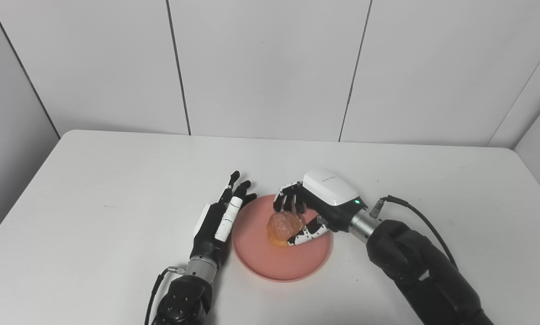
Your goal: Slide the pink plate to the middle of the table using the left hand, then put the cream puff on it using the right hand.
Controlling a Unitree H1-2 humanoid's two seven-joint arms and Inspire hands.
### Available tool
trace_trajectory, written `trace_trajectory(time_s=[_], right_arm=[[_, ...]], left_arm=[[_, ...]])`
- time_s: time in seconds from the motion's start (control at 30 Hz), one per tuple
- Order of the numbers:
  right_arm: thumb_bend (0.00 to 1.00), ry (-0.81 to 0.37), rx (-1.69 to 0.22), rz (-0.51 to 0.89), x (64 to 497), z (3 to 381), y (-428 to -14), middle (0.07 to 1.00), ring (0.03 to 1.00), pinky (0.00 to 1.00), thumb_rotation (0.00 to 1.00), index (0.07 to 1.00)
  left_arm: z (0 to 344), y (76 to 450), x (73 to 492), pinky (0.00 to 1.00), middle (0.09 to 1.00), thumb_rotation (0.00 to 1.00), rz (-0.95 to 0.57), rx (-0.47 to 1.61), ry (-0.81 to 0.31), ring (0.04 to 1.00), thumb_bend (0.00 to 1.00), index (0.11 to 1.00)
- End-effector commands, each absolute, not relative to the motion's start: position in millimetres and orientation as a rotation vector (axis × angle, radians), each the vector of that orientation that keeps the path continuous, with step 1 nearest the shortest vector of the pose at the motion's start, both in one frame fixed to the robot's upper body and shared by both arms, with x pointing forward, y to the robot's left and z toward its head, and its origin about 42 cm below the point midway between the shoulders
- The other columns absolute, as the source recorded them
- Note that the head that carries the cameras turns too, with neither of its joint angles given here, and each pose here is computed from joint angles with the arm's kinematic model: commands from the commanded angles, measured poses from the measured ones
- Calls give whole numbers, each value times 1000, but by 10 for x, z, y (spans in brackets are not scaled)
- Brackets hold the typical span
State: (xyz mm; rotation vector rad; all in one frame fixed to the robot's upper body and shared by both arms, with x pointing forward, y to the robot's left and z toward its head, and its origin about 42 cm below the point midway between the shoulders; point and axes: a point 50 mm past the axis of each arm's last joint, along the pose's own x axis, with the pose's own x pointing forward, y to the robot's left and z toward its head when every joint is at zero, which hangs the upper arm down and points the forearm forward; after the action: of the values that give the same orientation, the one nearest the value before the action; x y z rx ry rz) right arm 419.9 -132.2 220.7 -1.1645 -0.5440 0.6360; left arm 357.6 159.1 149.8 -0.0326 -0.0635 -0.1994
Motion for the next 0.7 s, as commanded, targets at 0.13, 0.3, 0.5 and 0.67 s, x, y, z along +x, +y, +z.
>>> trace_trajectory(time_s=[0.13,0.3,0.5,0.67], right_arm=[[975,-594,-1163,612,4196,2433,-1307,617,572,500,314,641],[1000,-593,-1163,612,4191,2454,-1338,689,660,591,417,682],[1000,-603,-1161,608,4177,2533,-1390,714,685,601,490,699],[1000,-622,-1163,601,4137,2611,-1462,727,690,601,630,711]], left_arm=[[1631,1565,3598,849,926,901,-210,-29,-114,849,821,977],[1631,1570,3595,864,927,896,-215,-34,-110,859,816,979],[1624,1579,3604,841,929,896,-214,-27,-112,851,828,980],[1631,1581,3604,866,935,889,-217,-43,-112,859,823,985]])
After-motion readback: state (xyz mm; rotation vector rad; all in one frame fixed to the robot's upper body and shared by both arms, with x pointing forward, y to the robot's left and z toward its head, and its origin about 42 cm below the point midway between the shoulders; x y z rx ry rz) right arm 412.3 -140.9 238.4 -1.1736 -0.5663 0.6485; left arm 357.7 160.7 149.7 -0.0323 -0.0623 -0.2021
